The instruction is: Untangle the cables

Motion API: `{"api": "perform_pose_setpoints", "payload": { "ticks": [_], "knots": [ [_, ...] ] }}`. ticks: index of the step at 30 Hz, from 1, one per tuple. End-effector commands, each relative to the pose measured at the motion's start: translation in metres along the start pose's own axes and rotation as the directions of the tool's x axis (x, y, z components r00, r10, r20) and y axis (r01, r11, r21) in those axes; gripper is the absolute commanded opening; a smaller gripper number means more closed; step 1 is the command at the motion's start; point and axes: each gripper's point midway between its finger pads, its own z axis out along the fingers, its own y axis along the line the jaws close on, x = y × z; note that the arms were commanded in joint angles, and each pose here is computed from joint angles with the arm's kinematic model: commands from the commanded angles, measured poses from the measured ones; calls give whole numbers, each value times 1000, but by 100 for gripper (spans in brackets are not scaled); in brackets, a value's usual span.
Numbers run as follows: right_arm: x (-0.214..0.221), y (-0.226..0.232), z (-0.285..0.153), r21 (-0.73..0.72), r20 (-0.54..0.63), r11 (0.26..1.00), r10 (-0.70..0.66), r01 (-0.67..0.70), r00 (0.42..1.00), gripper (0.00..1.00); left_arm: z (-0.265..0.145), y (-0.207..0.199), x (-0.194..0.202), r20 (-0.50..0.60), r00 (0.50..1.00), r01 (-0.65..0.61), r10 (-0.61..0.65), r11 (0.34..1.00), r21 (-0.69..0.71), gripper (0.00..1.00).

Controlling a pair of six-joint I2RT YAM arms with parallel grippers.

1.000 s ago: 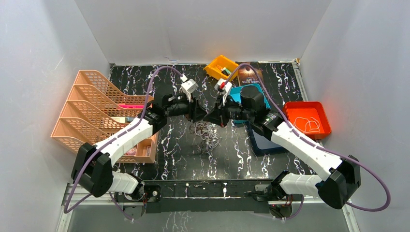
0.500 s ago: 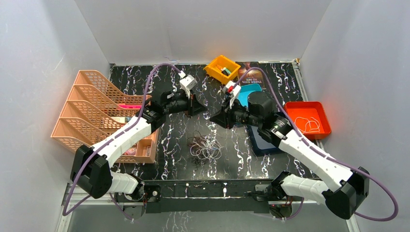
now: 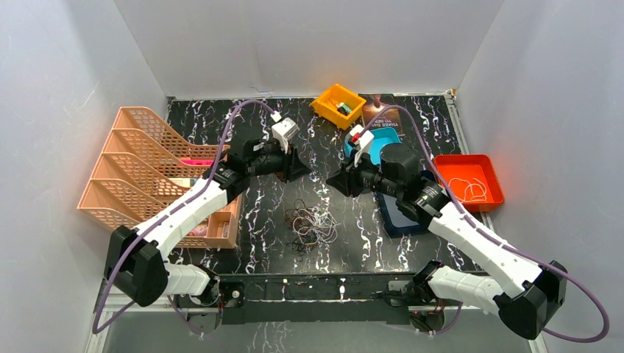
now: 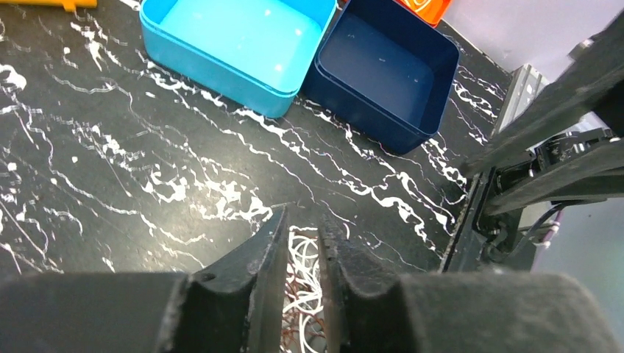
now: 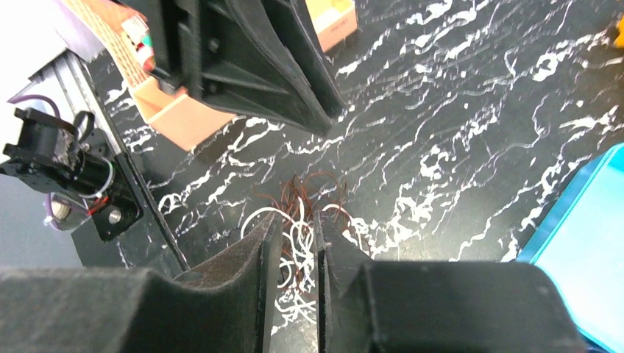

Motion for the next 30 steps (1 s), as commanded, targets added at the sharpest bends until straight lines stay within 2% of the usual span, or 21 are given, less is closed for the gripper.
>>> {"api": "perform_pose_setpoints", "payload": {
  "ticks": [1,5,7,12,16,27,30],
  "knots": [
    [32,-1,5,-12,-97,1000,21,-22,995,31,-24,-7,-16,25,998,-54,55,998,-44,25],
    [68,-5,12,-3,-188,996,89,-91,978,33,-31,-2,-10,21,999,-46,48,995,-88,34],
    [108,-13,19,46,-308,987,161,-154,938,44,-34,-1,-13,35,998,-43,47,994,-102,38],
    [144,-15,23,61,-397,978,207,-200,894,53,-31,0,-14,29,998,-44,47,994,-102,42],
    [161,-26,29,116,-419,973,231,-201,878,52,-29,0,-13,17,999,-45,47,995,-94,42],
    [176,-47,69,133,-416,977,209,-168,885,51,-28,-2,-15,25,998,-48,50,995,-83,43],
    [181,-49,76,123,-425,979,200,-163,883,43,-28,0,-16,22,998,-50,53,995,-89,43]
  ]
}}
